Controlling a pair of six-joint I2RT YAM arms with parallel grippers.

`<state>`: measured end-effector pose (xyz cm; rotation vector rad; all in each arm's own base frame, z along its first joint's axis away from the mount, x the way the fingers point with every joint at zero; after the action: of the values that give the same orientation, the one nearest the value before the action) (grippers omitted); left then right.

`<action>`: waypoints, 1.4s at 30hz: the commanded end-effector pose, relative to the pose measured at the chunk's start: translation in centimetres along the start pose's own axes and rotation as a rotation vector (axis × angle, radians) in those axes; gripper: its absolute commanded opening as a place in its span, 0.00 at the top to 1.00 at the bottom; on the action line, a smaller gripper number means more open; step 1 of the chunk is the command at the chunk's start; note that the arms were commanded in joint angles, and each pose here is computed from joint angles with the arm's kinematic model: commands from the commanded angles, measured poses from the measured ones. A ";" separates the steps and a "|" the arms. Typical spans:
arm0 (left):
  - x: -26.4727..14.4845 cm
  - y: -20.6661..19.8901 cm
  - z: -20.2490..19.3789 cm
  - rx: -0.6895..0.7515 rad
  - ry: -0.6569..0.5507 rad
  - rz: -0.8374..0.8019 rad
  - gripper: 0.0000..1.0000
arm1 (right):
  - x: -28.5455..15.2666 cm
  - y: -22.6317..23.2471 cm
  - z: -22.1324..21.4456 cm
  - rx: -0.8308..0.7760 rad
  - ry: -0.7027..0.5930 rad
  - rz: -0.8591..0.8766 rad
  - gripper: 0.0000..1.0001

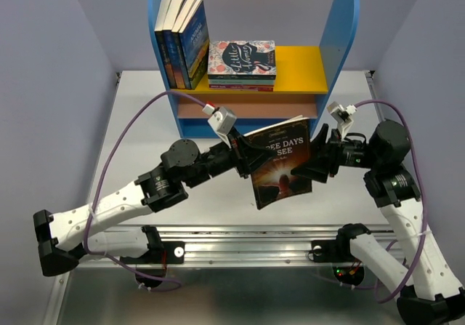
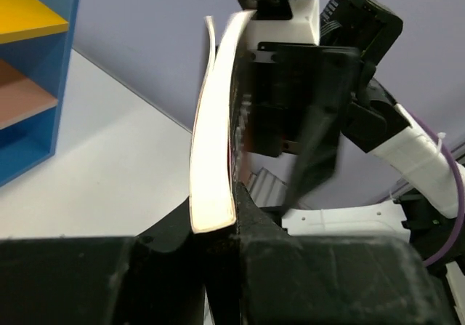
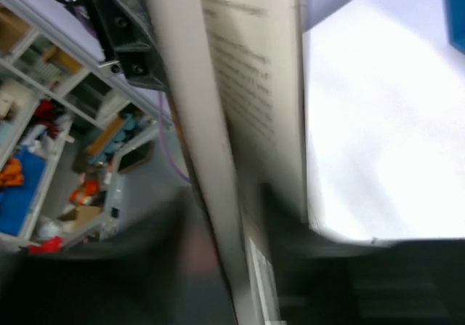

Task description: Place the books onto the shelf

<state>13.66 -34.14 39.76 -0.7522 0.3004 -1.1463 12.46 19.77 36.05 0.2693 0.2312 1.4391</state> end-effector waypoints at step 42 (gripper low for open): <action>-1.8 6.6 38.2 0.948 -0.742 0.854 1.00 | -4.1 -8.4 -0.3 -0.022 0.070 -0.680 0.00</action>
<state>42.70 -20.96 54.96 -0.0169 -0.3096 -0.1248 19.97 15.00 31.52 0.1270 0.3869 0.7799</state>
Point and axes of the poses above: each gripper's point midway between its finger pads, its own x axis out along the fingers, its own y axis along the line the jaws close on, z = x × y, the point moved 1 cm from there along -x, back along the fingers, and after that the axes turned 13 degrees about -x, right-handed, at the moved point
